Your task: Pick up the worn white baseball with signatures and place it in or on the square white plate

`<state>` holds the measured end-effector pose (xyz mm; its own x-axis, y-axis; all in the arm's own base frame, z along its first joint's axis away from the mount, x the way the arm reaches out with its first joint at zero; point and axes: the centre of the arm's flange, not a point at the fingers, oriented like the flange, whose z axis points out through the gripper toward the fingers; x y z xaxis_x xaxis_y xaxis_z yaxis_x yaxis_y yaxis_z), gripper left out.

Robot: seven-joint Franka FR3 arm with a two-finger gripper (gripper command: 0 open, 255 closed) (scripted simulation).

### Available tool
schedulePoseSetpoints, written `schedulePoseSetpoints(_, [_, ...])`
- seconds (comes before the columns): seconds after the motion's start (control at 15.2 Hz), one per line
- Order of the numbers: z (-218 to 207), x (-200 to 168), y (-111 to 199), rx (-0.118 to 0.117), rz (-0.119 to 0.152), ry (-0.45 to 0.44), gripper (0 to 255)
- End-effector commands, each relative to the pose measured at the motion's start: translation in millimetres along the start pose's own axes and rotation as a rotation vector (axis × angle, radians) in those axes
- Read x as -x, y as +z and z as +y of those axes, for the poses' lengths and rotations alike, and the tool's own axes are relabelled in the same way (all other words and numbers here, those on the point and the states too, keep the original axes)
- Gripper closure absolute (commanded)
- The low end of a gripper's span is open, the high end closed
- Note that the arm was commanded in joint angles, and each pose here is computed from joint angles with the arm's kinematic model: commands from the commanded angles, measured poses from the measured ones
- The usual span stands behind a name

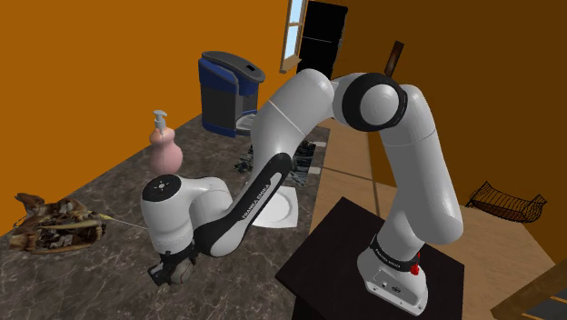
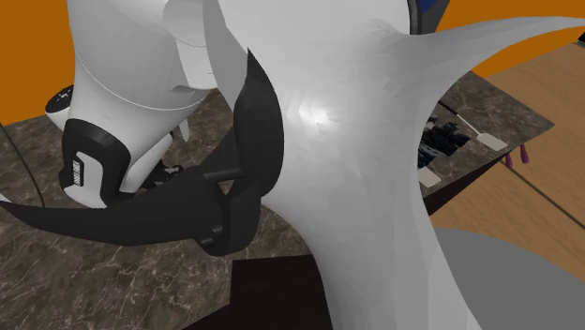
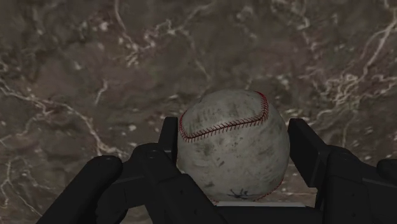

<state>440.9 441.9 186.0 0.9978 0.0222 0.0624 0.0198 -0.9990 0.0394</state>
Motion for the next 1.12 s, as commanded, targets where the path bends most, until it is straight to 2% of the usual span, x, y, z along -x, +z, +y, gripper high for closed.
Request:
schedulePoseSetpoints(0.0, [0.2, 0.0, 0.2, 0.0, 0.0, 0.0, 255])
schedulePoseSetpoints(0.53, [0.1, 0.0, 0.2, 0.0, 0.0, 0.0, 255])
schedulePoseSetpoints(1.06, [1.8, -2.7, -41.9, 0.0, 0.0, 0.0, 255])
